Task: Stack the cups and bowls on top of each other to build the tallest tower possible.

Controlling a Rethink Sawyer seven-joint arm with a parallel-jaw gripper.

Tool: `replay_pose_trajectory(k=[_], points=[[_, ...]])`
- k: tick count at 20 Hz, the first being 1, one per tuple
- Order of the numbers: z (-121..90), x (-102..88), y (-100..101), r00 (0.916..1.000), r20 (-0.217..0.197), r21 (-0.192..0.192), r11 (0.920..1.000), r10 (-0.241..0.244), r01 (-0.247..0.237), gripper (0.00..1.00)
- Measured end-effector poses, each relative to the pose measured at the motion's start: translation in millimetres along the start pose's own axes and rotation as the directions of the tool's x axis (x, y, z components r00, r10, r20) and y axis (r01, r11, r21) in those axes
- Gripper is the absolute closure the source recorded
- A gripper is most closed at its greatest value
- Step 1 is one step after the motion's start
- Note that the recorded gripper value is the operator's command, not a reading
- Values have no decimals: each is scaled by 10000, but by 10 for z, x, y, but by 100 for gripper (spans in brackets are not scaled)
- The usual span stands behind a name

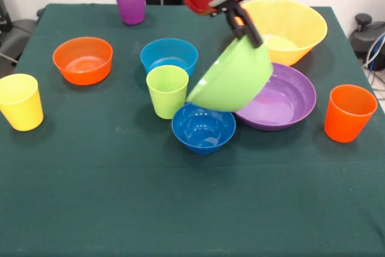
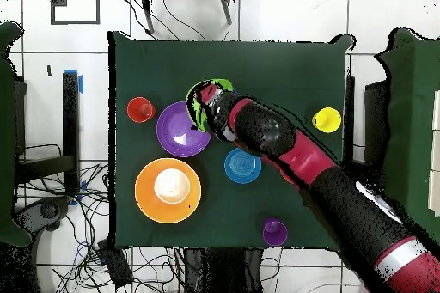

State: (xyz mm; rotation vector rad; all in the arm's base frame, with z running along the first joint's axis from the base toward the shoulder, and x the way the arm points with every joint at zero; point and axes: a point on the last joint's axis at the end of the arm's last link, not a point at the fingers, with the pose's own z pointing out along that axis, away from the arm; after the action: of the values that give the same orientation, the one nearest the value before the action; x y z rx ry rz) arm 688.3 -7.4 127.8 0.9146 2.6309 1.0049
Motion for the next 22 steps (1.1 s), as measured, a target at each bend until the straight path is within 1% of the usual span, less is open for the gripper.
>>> replay_pose_trajectory(k=[1,3,5,7,9,10,11,13,16,17,18,19,20,21,22], points=[[50,101,-6,9996,-277,-128,9999,67,-71,100],[99,200,-10,9984,-552,-258,9996,134,-148,100],[174,383,-7,9934,-1107,-621,9974,293,-363,100],[211,488,-13,9879,-1481,-908,9941,451,-590,100],[225,556,-15,9833,-1732,-1117,9908,564,-765,100],[232,602,-17,9796,-1904,-1260,9880,639,-890,100],[238,663,-25,9743,-2131,-1446,9838,732,-1056,100],[242,718,-29,9687,-2341,-1625,9791,820,-1221,100],[259,844,-34,9555,-2786,-1952,9683,974,-1557,100],[264,892,-32,9504,-2941,-2056,9644,1014,-1665,100],[269,960,-27,9428,-3161,-2201,9585,1058,-1814,100],[271,999,-21,9382,-3287,-2287,9547,1082,-1902,100],[274,1053,-11,9312,-3470,-2422,9486,1115,-2039,100],[278,1078,-9,9276,-3558,-2478,9455,1141,-2113,100],[288,1112,-9,9218,-3689,-2562,9403,1190,-2239,100]])
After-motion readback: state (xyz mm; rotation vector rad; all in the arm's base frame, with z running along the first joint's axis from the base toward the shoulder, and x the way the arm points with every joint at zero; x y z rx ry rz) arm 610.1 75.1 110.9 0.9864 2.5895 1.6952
